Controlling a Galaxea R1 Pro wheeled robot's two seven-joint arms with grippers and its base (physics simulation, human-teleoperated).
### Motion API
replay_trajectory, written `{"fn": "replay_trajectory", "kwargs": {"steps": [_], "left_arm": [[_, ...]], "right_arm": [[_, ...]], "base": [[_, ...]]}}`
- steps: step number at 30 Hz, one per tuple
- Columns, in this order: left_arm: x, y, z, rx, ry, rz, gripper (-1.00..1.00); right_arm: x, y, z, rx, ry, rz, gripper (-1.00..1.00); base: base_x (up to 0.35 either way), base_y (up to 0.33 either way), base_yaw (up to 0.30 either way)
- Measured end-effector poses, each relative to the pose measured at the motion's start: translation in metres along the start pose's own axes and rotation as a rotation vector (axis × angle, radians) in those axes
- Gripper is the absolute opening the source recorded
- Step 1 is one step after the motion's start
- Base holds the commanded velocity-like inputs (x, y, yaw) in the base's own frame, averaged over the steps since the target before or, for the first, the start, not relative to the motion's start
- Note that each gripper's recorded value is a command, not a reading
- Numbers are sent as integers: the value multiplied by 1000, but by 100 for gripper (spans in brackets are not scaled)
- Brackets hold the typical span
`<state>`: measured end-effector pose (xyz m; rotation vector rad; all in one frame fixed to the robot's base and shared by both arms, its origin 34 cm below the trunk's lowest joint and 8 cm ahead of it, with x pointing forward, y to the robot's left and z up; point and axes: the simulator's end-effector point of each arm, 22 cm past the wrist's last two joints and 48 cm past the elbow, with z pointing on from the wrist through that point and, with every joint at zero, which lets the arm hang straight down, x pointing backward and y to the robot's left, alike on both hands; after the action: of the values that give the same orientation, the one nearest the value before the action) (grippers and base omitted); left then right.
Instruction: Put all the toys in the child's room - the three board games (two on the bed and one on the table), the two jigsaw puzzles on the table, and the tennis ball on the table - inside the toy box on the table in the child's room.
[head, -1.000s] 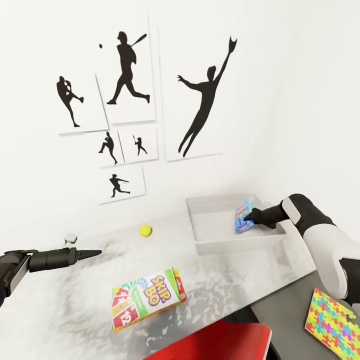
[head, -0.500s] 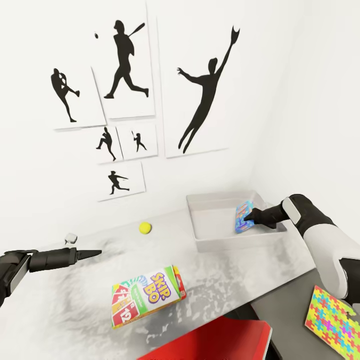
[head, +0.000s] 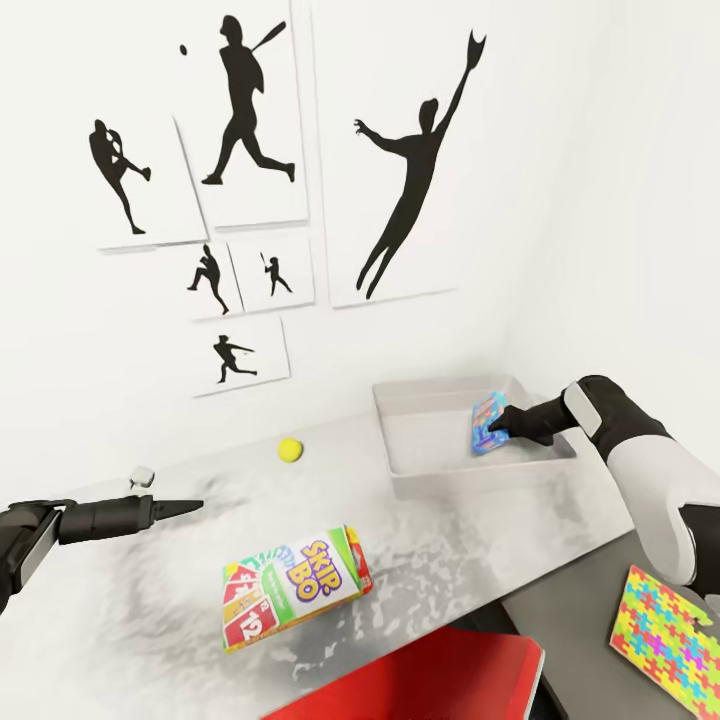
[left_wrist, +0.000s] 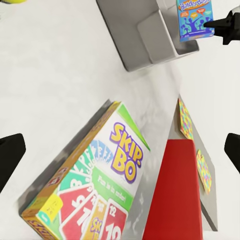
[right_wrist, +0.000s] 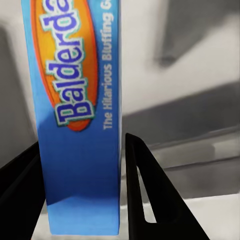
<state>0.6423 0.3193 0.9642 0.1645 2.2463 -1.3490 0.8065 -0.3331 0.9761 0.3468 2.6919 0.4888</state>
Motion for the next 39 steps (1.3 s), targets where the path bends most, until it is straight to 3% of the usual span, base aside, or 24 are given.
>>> {"fn": "replay_trajectory", "kwargs": {"steps": [12, 39], "left_arm": [[5, 6, 3, -3, 8, -13, 100], [5, 6, 3, -3, 8, -13, 100]], "right_arm": [[3, -6, 8, 9, 12, 2, -100], [-3, -26, -1, 28, -2, 19, -100]], "base": [[0, 0, 0], [0, 0, 0]]}}
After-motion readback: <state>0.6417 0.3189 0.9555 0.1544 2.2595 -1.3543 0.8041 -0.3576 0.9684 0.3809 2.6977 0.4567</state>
